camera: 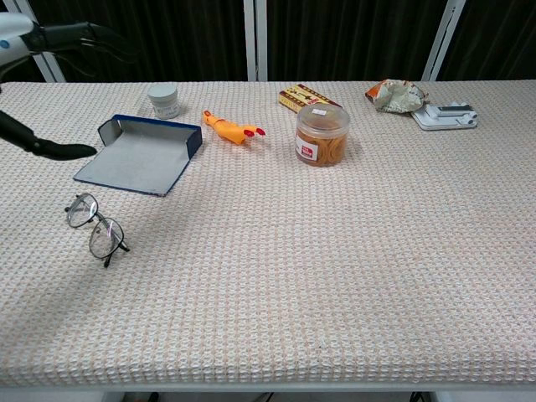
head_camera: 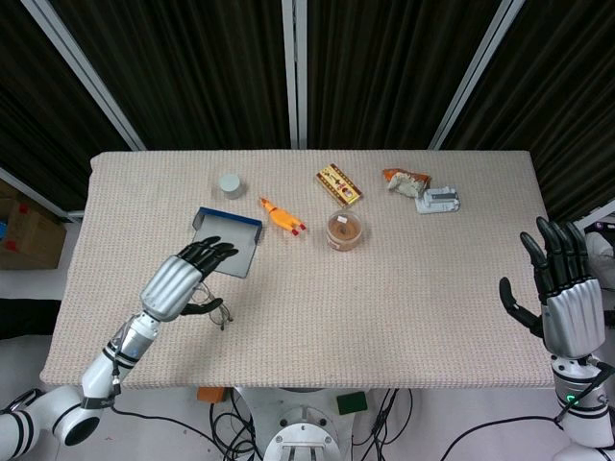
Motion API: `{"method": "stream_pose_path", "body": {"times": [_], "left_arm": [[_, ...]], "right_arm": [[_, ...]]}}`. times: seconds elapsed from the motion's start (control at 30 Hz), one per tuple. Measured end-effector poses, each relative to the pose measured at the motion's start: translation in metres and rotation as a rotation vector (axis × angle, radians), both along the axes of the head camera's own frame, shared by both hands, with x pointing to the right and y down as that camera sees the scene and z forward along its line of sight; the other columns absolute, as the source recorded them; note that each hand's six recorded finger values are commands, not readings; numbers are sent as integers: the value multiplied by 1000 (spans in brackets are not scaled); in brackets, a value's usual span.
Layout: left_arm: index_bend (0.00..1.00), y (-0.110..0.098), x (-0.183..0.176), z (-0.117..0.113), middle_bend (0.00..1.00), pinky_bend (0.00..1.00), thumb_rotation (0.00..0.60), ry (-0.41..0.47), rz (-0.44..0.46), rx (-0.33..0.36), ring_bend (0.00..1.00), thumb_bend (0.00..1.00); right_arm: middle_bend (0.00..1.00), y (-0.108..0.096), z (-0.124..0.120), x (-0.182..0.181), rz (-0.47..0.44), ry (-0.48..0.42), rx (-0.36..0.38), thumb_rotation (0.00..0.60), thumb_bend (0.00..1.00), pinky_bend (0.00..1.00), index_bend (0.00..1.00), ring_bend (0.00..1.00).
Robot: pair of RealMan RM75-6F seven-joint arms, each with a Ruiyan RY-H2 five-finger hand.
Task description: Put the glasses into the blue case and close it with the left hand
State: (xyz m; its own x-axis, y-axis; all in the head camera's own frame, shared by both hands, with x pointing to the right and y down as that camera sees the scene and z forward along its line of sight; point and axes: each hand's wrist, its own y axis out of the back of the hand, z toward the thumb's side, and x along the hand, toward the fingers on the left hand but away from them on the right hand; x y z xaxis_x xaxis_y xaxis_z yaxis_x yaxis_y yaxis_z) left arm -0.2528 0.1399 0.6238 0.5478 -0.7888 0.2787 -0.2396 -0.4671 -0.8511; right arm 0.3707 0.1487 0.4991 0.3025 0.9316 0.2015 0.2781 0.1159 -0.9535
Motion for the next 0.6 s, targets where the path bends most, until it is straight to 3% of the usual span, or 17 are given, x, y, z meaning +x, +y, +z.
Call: {"method": "stream_pose_path", "body": {"times": [0.4, 0.6], "left_arm": [[158, 3, -7, 1, 153, 242, 600, -62, -3, 11, 101, 175], [247, 14, -32, 14, 154, 272, 600, -220, 27, -29, 120, 209]], "right_arm": [[0, 3, 7, 10, 6, 0, -25, 600, 477, 0, 0, 0], [0, 2, 8, 9, 1, -13, -26, 600, 477, 0, 0, 0]]}}
